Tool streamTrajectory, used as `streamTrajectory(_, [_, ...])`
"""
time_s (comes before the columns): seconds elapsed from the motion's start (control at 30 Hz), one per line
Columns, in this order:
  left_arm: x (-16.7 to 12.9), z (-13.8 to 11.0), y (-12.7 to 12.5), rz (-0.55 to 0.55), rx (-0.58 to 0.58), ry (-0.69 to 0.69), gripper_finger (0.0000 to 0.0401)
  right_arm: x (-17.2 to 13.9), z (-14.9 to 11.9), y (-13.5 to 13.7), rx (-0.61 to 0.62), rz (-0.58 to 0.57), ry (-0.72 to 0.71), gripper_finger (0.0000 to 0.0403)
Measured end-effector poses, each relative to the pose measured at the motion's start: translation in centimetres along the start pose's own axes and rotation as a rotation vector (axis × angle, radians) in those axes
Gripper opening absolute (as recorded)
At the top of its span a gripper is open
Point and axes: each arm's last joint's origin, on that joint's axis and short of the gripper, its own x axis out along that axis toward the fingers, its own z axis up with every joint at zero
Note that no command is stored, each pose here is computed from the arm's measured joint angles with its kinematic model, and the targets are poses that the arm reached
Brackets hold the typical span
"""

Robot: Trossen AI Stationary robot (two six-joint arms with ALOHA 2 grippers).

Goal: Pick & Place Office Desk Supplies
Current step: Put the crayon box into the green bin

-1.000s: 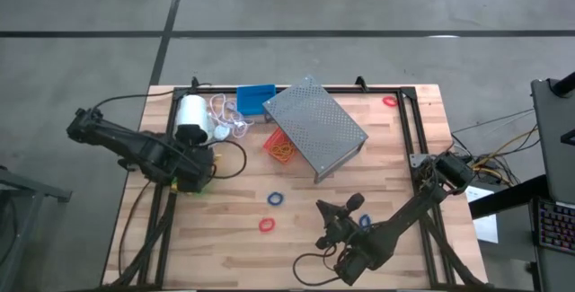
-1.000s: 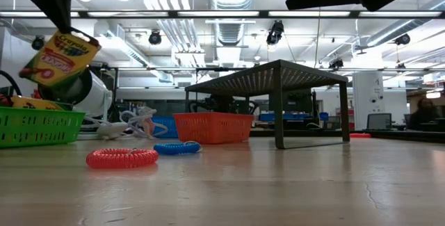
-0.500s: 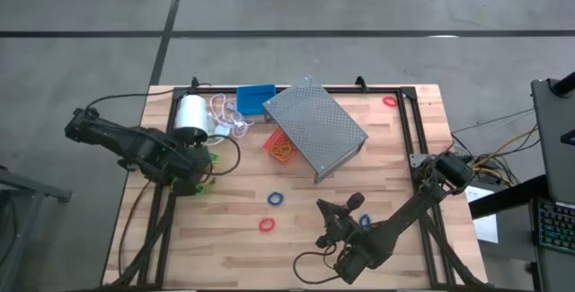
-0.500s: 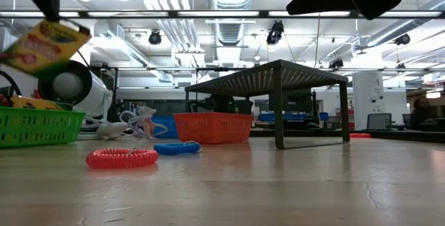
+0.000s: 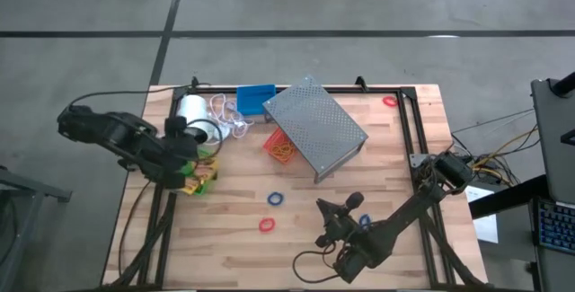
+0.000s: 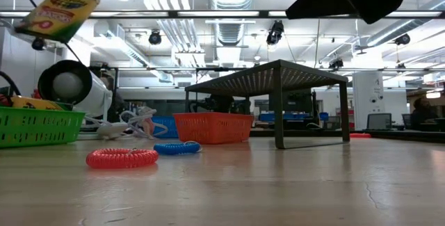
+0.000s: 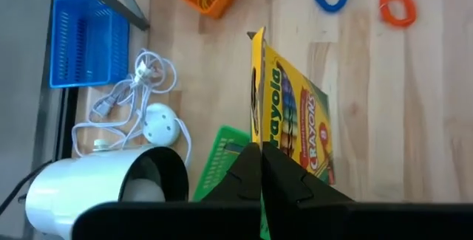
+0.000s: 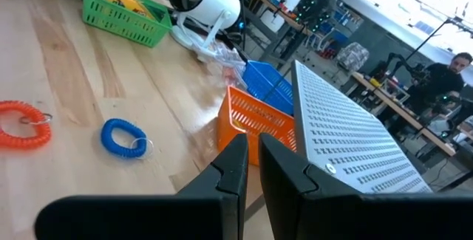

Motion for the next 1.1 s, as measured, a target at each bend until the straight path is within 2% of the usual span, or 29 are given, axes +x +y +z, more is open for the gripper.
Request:
streamTrajectory(0.2, [-0.6, -2.2, 1.1, 0.016, -0.004, -0.063, 0.0000, 0.0, 0.0, 0.0, 0.020, 0.003, 0.004, 0.0031])
streamTrajectory(0.7, [3.5, -6.9, 1.0, -0.027, -0.148, 0.059, 0.0000, 0.0, 0.0, 0.0, 0.026, 0.003, 0.003, 0.0031])
streamTrajectory(0.97, [4.6, -7.9, 0.9, -0.011, -0.142, 0.087, 0.0000, 0.0, 0.0, 0.0, 0.026, 0.002, 0.003, 0.0031])
streamTrajectory(1.1, [4.9, -7.9, 1.0, 0.054, -0.113, 0.068, 0.0000, 0.0, 0.0, 0.0, 0.025, 0.001, 0.002, 0.0031])
